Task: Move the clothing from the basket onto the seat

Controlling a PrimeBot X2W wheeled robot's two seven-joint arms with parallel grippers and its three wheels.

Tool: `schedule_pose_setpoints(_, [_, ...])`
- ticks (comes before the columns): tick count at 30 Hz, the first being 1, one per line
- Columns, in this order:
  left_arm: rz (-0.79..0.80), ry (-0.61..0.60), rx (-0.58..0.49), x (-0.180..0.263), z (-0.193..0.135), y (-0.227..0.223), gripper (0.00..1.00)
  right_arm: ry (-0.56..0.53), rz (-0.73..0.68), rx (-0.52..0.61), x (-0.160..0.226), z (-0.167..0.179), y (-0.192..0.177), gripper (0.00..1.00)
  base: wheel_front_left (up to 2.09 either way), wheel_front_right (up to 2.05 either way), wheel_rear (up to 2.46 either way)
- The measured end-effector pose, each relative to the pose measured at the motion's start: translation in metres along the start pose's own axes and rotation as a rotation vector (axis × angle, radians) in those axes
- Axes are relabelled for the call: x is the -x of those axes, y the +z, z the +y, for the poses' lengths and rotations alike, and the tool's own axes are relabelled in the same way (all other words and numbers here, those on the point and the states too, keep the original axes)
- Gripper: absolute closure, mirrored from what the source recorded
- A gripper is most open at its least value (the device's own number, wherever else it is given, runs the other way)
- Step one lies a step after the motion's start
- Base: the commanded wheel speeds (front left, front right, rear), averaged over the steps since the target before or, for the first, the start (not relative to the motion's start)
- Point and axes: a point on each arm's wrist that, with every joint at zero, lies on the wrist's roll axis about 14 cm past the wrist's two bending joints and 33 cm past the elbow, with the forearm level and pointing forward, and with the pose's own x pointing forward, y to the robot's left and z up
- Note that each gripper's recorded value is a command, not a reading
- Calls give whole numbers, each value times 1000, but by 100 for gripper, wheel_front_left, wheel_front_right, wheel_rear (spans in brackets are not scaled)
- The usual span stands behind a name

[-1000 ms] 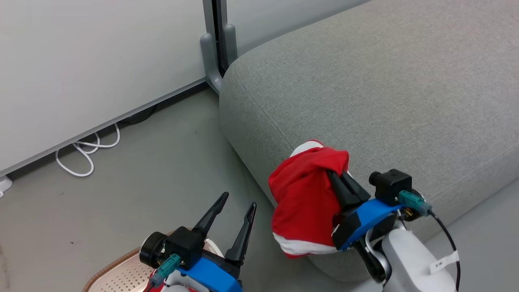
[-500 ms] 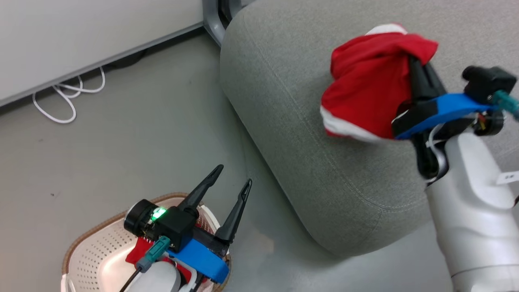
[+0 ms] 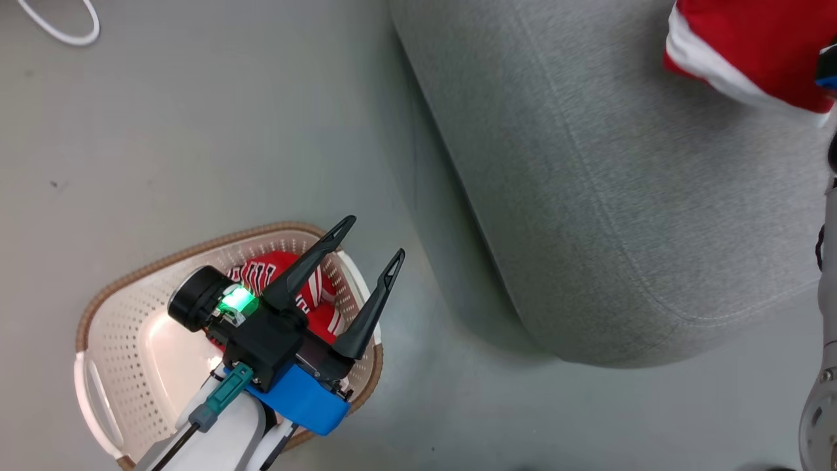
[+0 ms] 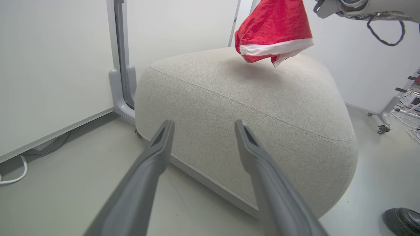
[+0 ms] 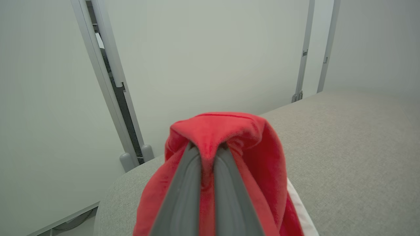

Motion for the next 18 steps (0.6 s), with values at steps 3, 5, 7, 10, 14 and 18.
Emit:
schedule_pose_setpoints(3, [8, 1, 15, 2, 5, -10, 0, -18, 42, 18, -5, -3, -23, 100, 0, 0, 0])
schedule_pose_setpoints(5, [14, 3, 24, 4, 8, -15, 0, -23, 86, 25, -5, -3, -43, 100, 0, 0, 0])
schedule_pose_setpoints(7, [17, 3, 28, 5, 9, -18, 0, -28, 123, 32, -2, -3, -58, 100, 0, 0, 0])
schedule_pose_setpoints(10, [12, -4, 28, 6, 9, -18, 0, -42, 155, 47, 1, -9, -69, 100, 0, 0, 0])
schedule_pose_setpoints(14, [7, -5, 23, 7, 9, -16, 0, -68, 164, 39, 5, -17, -73, 100, 0, 0, 0])
schedule_pose_setpoints(18, [8, -3, 17, 7, 9, -16, 0, -77, 172, 43, 10, -20, -76, 100, 0, 0, 0])
